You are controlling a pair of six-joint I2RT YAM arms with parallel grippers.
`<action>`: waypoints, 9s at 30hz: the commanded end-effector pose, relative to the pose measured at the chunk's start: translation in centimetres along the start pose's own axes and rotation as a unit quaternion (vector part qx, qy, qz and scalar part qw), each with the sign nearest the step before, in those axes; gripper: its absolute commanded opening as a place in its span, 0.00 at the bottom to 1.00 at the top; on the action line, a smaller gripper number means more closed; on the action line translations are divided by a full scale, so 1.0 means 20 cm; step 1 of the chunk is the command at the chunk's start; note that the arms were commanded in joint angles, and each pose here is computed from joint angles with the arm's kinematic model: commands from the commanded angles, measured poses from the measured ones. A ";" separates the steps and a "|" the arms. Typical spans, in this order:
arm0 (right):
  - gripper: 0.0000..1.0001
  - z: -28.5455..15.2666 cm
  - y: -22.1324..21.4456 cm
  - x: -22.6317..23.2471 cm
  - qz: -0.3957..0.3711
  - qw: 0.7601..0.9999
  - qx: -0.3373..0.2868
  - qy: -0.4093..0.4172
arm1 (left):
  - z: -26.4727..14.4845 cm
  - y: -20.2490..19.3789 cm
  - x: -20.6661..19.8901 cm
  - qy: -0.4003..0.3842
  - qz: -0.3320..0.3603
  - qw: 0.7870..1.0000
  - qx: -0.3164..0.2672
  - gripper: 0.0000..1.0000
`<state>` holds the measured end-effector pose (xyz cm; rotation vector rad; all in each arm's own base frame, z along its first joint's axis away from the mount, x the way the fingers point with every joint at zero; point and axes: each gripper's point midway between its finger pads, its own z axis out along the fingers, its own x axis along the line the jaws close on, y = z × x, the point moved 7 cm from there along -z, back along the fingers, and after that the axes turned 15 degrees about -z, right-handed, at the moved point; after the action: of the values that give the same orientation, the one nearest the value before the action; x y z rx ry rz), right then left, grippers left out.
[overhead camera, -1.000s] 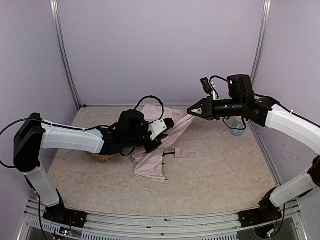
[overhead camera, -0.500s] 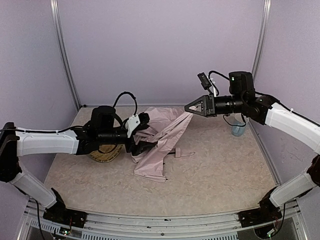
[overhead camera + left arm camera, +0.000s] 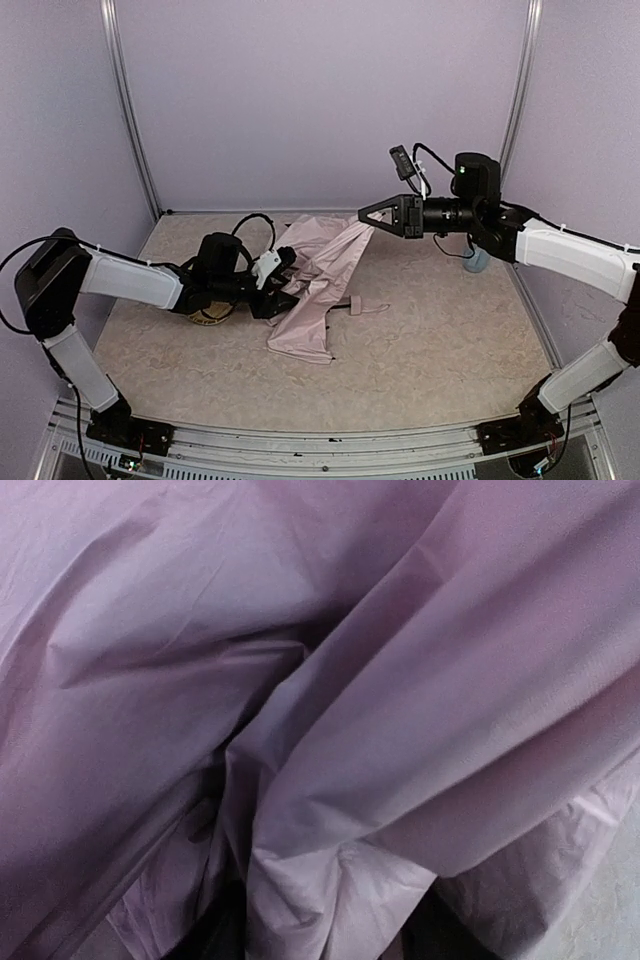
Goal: Put away the umbrella
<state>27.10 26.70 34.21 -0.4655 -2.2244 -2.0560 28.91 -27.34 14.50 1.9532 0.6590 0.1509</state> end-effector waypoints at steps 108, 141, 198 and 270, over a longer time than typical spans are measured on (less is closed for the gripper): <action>0.09 0.12 -1.17 -0.52 0.081 0.958 0.255 0.109 | 0.15 0.34 -0.50 -0.049 0.149 0.988 -0.014 0.00; 0.62 0.15 -0.60 -0.22 -0.118 0.952 0.250 -0.130 | 0.37 -0.01 0.08 -0.019 -0.096 0.993 0.066 0.00; 0.00 0.39 -0.55 0.09 0.005 0.997 0.077 -0.028 | -0.45 -0.01 -0.55 0.013 -0.084 0.981 -0.176 0.61; 0.00 0.26 -0.53 -0.28 -0.042 0.991 0.101 -0.073 | -0.19 -0.22 -0.56 -0.015 -0.017 0.997 -0.076 0.00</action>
<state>25.87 30.17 21.67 -0.3082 -2.4956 -1.7691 16.13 -28.97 13.68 1.8132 0.6584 0.1140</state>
